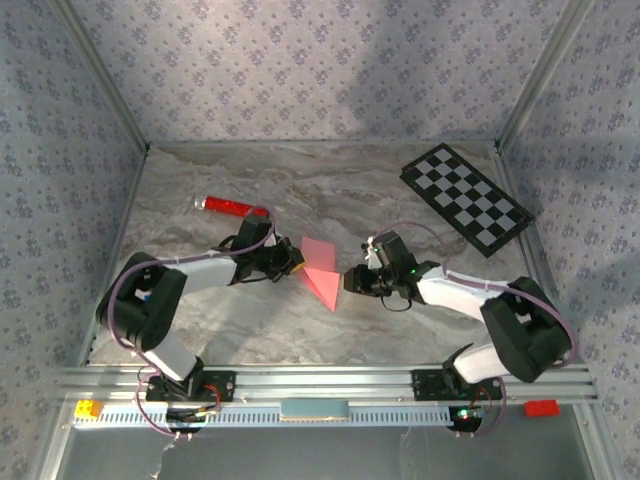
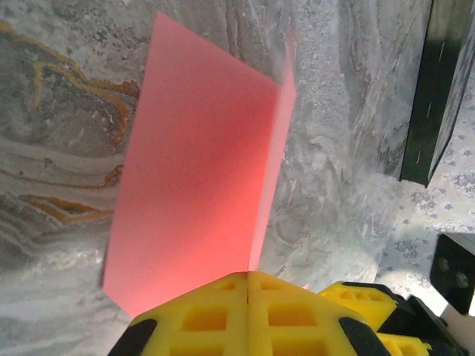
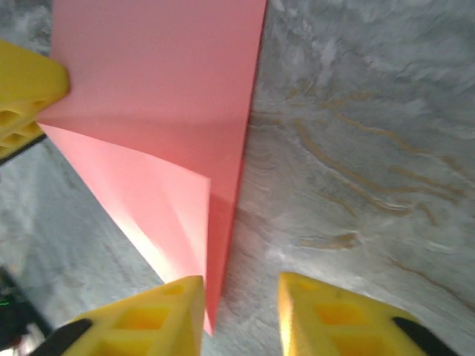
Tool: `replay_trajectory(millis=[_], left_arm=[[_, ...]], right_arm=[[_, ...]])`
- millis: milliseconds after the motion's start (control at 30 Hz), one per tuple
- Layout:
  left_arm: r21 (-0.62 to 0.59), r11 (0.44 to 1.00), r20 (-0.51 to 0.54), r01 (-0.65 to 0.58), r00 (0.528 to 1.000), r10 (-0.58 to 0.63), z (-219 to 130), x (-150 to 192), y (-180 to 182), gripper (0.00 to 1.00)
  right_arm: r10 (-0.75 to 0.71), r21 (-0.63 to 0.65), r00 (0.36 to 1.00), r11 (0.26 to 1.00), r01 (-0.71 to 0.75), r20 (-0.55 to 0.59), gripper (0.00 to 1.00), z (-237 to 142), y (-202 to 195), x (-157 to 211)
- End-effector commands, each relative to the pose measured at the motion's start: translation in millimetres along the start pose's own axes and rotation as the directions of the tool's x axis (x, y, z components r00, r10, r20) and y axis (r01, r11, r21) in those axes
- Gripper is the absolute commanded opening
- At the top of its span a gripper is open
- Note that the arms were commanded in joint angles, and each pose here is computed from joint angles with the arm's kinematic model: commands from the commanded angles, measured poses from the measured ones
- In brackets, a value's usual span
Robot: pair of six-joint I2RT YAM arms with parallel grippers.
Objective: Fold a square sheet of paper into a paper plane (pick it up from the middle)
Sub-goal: Fourth fold the wing at the center of the table.
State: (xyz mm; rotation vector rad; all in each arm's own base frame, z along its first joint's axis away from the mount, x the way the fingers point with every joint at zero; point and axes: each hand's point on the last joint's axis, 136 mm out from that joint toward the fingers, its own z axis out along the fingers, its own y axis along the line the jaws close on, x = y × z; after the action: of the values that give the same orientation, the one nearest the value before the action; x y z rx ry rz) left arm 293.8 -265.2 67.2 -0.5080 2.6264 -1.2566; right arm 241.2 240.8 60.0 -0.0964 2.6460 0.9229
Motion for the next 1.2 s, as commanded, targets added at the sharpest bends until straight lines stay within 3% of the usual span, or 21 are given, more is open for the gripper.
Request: replay_trajectory(millis=[0,133,233,367,533,667,1000,1167], left_arm=[[-0.023,0.999,0.065,0.03,0.998,-0.028,-9,-1,3,0.02],[-0.055,0.998,0.111,0.043,0.993,-0.037,-18,-2,5,0.03],[-0.064,0.997,0.134,0.053,0.99,-0.044,-22,-3,5,0.03],[-0.065,0.996,0.145,0.056,0.988,-0.046,-24,-3,3,0.03],[-0.068,0.996,0.142,0.058,0.989,-0.048,-23,-2,3,0.03],[-0.067,0.996,0.138,0.059,0.989,-0.049,-22,-2,2,0.03],[-0.069,0.996,0.135,0.052,0.99,-0.043,-23,-1,1,0.04],[-0.079,0.995,0.133,0.052,0.99,-0.041,-23,-1,2,0.06]], right_arm=[[-0.111,0.142,0.991,0.985,0.1,0.074,0.36,-19,-4,-10],[-0.284,0.212,0.945,0.945,0.248,0.161,0.36,-24,17,-13],[-0.457,0.272,0.859,0.878,0.393,0.233,0.37,-18,41,-11],[-0.65,0.361,0.722,0.749,0.556,0.236,0.37,-3,69,-1],[-0.759,0.497,0.628,0.617,0.61,0.172,0.37,16,80,2],[-0.788,0.559,0.606,0.551,0.619,0.106,0.37,29,77,2],[-0.782,0.57,0.622,0.531,0.627,0.045,0.36,52,65,11],[-0.763,0.565,0.646,0.545,0.619,0.029,0.28,55,59,10]])
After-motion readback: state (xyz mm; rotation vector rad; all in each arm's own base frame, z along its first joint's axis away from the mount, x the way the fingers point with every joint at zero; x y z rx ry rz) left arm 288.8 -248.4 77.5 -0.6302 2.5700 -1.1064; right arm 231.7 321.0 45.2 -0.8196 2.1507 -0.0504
